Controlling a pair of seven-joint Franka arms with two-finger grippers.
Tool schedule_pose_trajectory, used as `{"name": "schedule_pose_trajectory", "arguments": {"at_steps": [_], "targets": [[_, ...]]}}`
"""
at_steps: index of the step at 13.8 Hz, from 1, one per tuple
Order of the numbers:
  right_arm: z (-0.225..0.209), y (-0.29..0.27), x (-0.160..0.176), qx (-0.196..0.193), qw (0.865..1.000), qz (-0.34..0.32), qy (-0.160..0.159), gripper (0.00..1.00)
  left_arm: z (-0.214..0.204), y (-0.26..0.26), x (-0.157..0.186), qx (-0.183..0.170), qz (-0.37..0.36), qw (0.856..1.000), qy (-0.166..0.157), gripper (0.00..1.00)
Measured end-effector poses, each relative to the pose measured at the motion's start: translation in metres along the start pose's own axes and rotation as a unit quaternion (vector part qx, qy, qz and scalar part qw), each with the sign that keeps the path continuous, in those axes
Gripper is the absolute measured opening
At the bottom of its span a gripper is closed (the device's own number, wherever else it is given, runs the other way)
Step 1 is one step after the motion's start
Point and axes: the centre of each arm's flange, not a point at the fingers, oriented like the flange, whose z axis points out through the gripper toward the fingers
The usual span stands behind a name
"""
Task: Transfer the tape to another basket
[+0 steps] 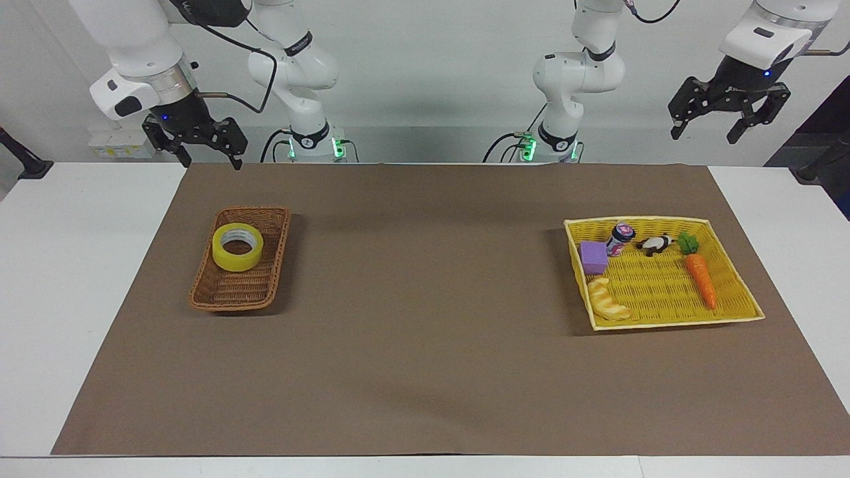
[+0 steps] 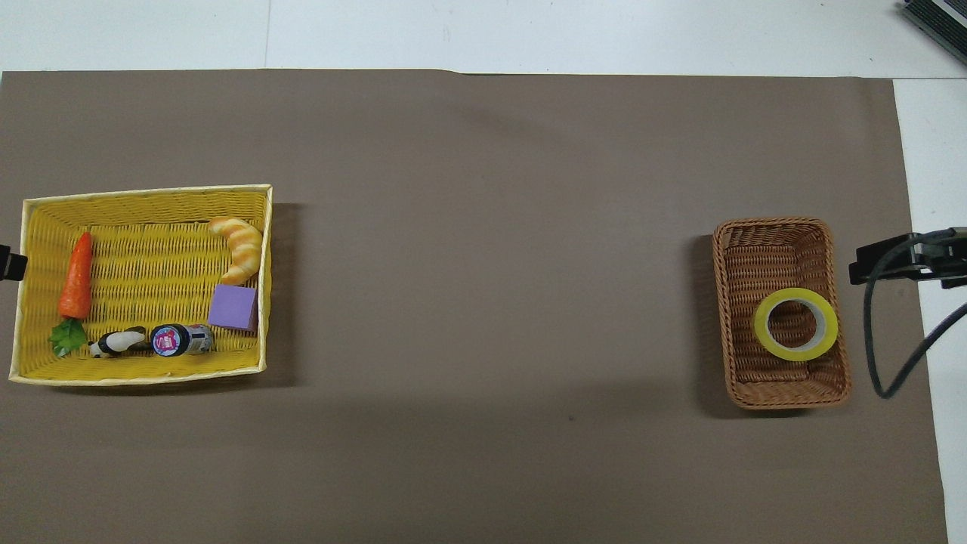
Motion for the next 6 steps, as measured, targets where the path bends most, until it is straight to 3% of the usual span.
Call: {"name": "schedule_pose_trajectory", "arguments": {"at_steps": [6], "targets": [[-0.0001,-0.0034,-0.0003,0.001,1.0,-0.003,0.0,1.0,0.0,0.0,0.0,0.0,0.0,1.0,0.0,1.0]]}}
